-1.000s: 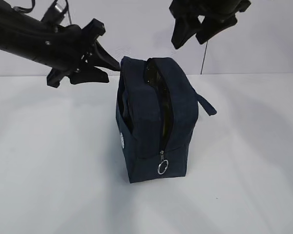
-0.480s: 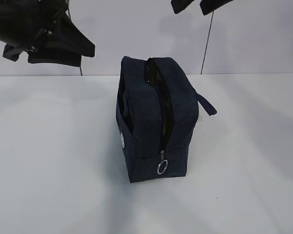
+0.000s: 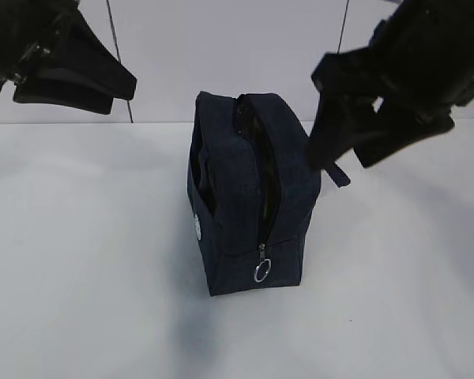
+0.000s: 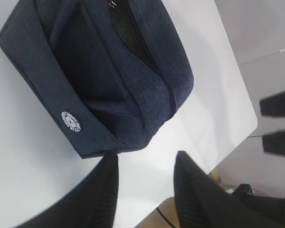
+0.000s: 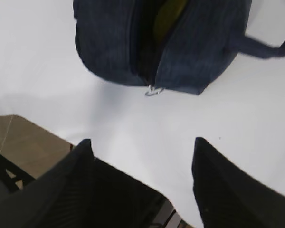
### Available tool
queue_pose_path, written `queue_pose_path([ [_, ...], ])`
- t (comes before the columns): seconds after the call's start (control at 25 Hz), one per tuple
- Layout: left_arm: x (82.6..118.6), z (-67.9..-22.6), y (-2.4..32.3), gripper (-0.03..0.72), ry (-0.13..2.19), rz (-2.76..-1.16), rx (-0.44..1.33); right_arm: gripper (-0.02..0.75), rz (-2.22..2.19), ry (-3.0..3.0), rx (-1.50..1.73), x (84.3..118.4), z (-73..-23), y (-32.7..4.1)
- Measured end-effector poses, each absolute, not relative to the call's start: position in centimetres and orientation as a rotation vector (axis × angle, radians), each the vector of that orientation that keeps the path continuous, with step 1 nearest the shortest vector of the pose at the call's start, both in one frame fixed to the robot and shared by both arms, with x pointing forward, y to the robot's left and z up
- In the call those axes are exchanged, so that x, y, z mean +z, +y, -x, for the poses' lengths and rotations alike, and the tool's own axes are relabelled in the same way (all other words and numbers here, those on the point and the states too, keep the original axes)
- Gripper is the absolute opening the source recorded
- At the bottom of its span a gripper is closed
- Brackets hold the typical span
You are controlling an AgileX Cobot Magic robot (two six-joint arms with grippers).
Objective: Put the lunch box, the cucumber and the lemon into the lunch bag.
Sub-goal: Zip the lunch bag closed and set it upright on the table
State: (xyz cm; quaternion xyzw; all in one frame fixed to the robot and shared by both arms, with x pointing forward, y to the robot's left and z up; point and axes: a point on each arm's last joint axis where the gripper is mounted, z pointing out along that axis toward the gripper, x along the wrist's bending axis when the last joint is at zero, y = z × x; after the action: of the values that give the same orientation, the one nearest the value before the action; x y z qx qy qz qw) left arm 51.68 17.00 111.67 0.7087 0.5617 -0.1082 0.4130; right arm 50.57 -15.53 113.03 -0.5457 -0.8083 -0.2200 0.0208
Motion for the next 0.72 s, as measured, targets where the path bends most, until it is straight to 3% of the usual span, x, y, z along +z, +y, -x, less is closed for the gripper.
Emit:
queue_pose_path([
  [0.28, 111.7, -51.5, 17.0, 0.285, 1.41, -1.792, -0.281, 0.485, 1.655, -2.515, -0.597, 111.5, -46.5, -16.2],
  [0.72, 111.7, -51.5, 17.0, 0.285, 1.41, -1.792, -0.281, 0.484, 1.708, -2.628, -0.643, 111.5, -47.3, -16.8],
])
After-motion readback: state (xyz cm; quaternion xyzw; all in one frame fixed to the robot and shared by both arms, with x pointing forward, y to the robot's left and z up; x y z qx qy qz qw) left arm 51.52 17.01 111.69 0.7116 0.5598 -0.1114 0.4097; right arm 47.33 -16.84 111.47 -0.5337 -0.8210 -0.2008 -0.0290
